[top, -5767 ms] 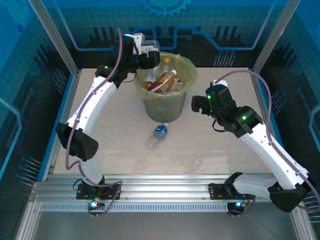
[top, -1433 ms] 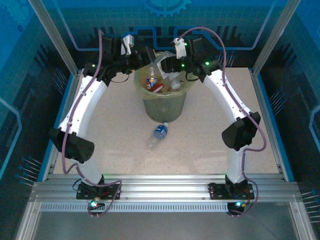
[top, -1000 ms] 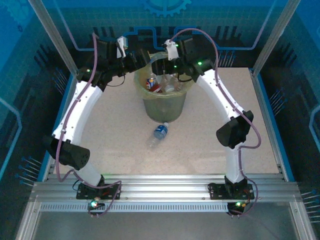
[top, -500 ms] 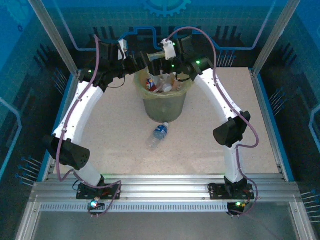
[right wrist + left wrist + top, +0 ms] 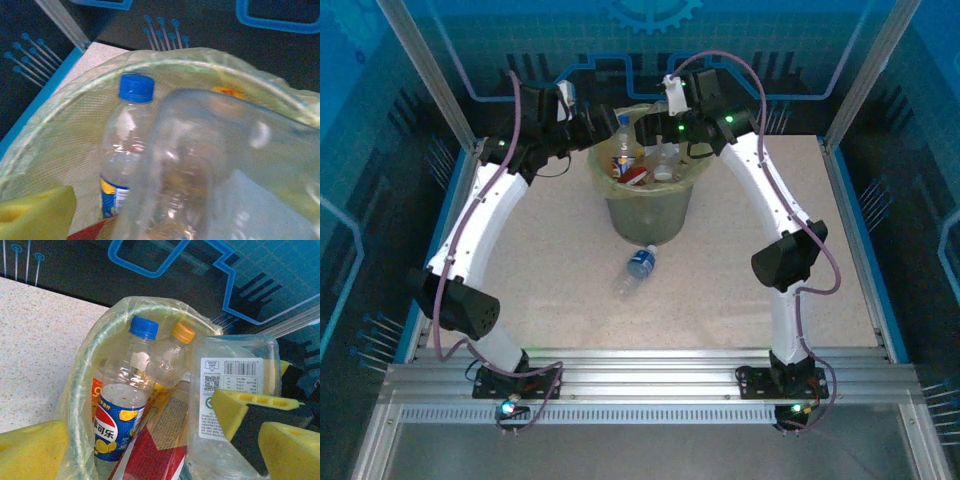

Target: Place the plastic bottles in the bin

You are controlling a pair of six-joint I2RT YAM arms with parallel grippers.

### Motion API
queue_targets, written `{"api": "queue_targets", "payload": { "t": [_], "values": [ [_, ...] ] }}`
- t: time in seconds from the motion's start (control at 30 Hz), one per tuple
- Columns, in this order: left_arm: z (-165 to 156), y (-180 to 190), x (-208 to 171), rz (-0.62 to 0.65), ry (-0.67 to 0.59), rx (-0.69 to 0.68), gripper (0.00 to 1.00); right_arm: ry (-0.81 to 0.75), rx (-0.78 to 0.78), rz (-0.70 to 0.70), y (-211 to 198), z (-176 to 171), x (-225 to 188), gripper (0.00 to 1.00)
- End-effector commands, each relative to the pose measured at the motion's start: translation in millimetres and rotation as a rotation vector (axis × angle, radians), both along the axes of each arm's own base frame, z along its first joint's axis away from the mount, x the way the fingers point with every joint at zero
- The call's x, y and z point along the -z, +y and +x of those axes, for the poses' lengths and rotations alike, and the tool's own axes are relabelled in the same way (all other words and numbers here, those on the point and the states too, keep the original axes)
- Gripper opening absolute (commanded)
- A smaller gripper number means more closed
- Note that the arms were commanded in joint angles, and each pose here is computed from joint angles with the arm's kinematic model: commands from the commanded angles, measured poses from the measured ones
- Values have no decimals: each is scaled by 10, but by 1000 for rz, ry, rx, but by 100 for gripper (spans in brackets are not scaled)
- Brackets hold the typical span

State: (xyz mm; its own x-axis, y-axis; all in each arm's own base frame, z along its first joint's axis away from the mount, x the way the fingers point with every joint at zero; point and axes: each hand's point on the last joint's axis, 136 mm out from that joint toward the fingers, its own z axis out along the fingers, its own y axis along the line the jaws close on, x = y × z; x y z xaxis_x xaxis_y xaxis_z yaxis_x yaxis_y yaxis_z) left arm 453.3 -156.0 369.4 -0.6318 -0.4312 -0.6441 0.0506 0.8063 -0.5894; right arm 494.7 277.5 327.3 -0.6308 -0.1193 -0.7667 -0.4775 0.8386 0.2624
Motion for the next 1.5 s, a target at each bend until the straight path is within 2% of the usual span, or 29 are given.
{"api": "queue_targets", "payload": {
  "t": [0.0, 0.13, 0.4, 0.7, 0.83, 0.97, 1.03, 1.13, 1.23, 1.37, 1.47],
  "values": [
    [-5, 83, -45, 22, -26, -14, 99, -74, -131, 65, 221, -272, -407, 96],
    [5, 87, -30, 21, -22, -19, 99, -90, -202, 107, 396, -428, -557, 96],
    [22, 159, -53, 35, -33, -59, 99, -107, -244, 130, 537, -534, -664, 97],
    [13, 182, -16, 35, -27, -72, 99, -64, -283, 172, 590, -628, -674, 80],
    [-3, 210, 15, 48, -22, -78, 99, -94, -280, 173, 491, -679, -834, 71],
    [-24, 265, 44, 65, -24, -104, 99, -114, -263, 180, 351, -726, -981, 73],
    [-23, 278, 64, 75, -23, -107, 99, -133, -222, 147, 239, -720, -1019, 73],
    [-10, 269, 118, 88, -9, -100, 99, -133, -181, 86, 99, -775, -1003, 68],
    [19, 257, 160, 92, 4, -94, 99, -114, -151, -1, 10, -877, -873, 67],
    [51, 251, 175, 93, 7, -95, 99, -120, -112, -177, -26, -990, -588, 78],
    [65, 245, 177, 89, 8, -96, 99, -129, -112, -282, 12, -1022, -405, 83]
  ]
}}
